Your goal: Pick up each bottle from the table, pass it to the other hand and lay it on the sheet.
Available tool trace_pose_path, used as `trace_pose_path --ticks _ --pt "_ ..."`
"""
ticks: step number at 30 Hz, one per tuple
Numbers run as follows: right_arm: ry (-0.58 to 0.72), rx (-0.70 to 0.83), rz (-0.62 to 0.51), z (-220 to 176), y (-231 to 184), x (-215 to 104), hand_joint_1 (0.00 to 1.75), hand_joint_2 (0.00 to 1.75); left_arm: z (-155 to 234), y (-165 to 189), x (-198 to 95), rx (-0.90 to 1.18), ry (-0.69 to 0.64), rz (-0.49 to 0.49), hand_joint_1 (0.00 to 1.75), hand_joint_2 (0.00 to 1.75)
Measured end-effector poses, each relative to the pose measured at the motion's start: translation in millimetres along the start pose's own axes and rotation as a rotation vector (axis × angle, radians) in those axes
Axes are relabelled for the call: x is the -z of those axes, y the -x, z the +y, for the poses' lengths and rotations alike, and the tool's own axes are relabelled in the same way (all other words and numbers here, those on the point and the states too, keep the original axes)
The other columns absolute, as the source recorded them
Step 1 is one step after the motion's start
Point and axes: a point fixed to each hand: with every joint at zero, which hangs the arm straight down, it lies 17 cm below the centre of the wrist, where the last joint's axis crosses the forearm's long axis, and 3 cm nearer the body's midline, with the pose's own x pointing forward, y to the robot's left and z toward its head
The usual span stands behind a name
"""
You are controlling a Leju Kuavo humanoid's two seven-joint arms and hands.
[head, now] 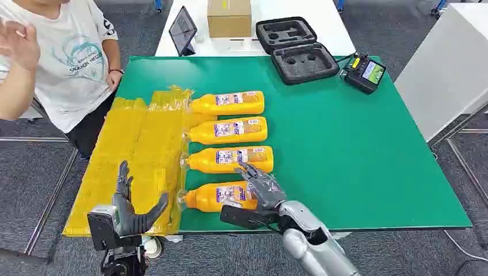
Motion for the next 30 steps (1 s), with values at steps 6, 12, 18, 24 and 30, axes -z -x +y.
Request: trace_pose_path --ticks 6,12,18,24,30 --pt "-0.070 -0.045 -0.012 14 -3 15 0.00 1.75 3 1 2 -0.003 -0.012 0.005 0.00 1.75" --pt "-0.168 -0.096 -0.009 34 0 28 0.00 1.75 10 2 4 0.008 -0.027 0.005 0.00 1.75" --pt "-0.188 -0.116 -0.008 37 1 33 0.00 1.75 14 3 4 0.015 -0.036 0.006 0.00 1.75" --pt "-0.231 -0.129 -0.008 44 3 35 1.73 1.75 17 5 4 0.019 -0.041 0.011 0.00 1.75" --pt "-0.292 -0.153 -0.026 53 0 35 1.75 1.75 21 7 4 0.013 -0.049 0.021 0.00 1.75"
